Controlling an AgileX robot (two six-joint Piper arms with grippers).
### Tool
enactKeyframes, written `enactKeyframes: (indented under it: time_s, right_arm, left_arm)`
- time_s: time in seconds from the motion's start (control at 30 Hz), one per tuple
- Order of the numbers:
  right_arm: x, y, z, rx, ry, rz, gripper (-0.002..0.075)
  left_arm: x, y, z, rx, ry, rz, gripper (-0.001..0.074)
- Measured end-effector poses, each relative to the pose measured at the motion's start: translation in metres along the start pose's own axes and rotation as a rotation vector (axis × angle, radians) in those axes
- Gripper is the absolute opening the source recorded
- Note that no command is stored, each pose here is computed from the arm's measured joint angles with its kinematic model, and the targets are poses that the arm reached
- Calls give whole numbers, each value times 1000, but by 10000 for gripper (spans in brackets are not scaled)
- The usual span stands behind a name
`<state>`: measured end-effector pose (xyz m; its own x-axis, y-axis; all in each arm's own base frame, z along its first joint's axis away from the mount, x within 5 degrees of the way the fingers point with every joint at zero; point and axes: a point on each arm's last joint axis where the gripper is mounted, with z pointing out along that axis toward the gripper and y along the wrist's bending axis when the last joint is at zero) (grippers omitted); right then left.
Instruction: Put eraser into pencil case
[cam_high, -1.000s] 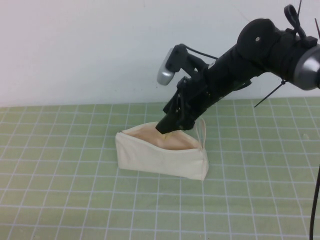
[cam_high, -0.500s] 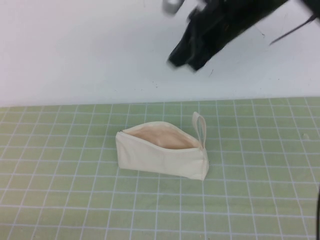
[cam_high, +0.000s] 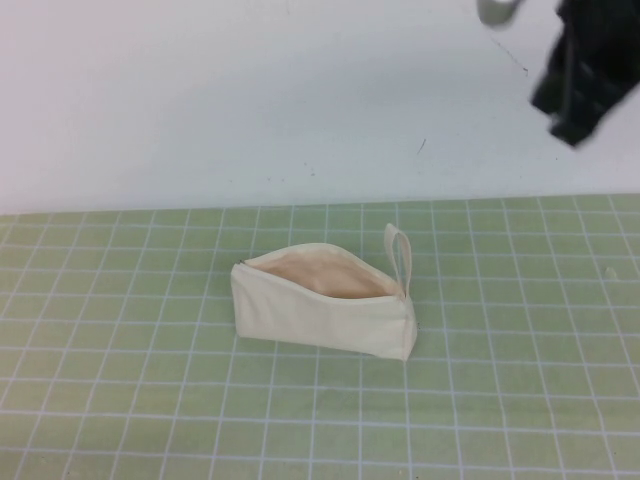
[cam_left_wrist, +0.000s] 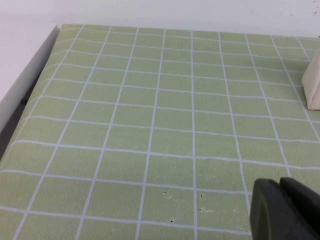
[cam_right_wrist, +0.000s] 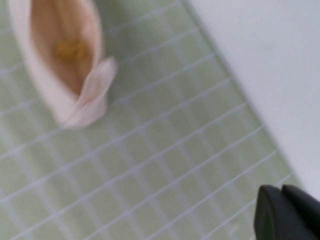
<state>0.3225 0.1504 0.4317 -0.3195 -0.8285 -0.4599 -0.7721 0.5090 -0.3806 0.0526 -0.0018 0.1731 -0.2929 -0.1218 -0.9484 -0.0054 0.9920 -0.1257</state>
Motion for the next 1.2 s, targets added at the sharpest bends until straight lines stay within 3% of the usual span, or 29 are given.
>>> enactKeyframes:
  time_s: [0.33,0.7,0.97,1.2]
  right_arm:
    - [76,66,-6,-170,120,46,1]
    - [167,152,-24,-91,-242,101,1]
    - [205,186,-43,0,-473,198,1]
    - [217,196,-43,-15,-476,198,0]
  left_arm:
    - [0,0,0,0,0,0,-1]
    - [0,0,0,0,0,0,-1]
    - [0,0,0,0,0,0,-1]
    - [0,0,0,0,0,0,-1]
